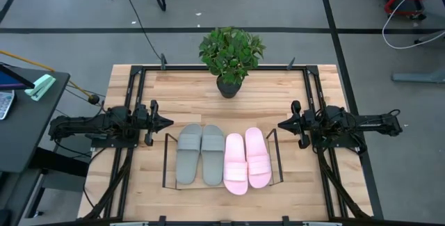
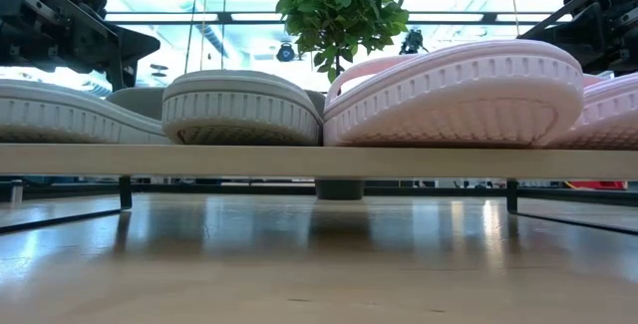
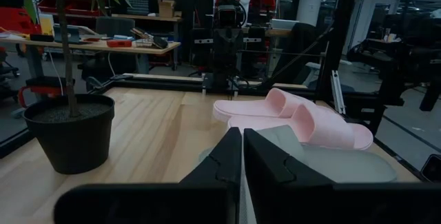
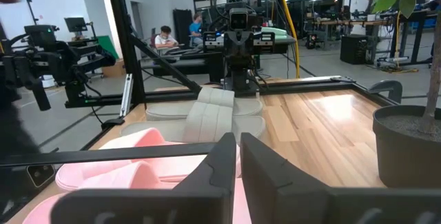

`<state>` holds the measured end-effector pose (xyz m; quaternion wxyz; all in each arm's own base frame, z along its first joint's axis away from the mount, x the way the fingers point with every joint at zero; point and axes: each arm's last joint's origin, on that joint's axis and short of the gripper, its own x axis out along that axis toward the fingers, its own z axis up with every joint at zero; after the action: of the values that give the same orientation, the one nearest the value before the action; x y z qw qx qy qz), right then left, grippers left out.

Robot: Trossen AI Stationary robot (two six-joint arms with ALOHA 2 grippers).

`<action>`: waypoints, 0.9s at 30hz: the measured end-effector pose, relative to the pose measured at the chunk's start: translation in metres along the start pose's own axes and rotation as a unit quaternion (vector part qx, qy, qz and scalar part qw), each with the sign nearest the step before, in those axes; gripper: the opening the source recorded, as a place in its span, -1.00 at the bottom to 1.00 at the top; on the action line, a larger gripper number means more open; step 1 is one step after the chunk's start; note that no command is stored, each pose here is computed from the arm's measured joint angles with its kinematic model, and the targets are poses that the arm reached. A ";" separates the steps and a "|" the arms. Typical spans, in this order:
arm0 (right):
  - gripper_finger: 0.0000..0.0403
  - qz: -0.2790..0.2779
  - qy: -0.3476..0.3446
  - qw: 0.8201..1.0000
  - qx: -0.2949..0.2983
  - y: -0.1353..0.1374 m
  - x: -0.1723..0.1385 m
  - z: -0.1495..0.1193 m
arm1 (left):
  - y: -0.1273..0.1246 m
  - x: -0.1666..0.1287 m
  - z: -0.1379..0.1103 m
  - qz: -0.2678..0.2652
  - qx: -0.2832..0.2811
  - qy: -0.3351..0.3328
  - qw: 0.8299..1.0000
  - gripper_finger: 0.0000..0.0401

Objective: Pick and place slides into the shelf
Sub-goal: Return to Home Position

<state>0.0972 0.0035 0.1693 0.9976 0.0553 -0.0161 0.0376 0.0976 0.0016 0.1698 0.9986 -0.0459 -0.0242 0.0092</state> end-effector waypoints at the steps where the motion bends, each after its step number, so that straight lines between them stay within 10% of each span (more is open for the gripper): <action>1: -0.86 0.000 0.000 1.000 0.000 0.000 0.000 0.000 | 0.000 0.000 0.000 0.000 0.000 0.000 1.000 -0.88; 27: -0.86 0.000 0.000 1.000 0.000 0.000 0.000 0.000 | 0.000 0.000 0.000 0.000 0.000 0.000 1.000 -0.88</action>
<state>0.0972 0.0035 0.1693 0.9976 0.0552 -0.0161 0.0376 0.0976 0.0016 0.1698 0.9986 -0.0461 -0.0242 0.0092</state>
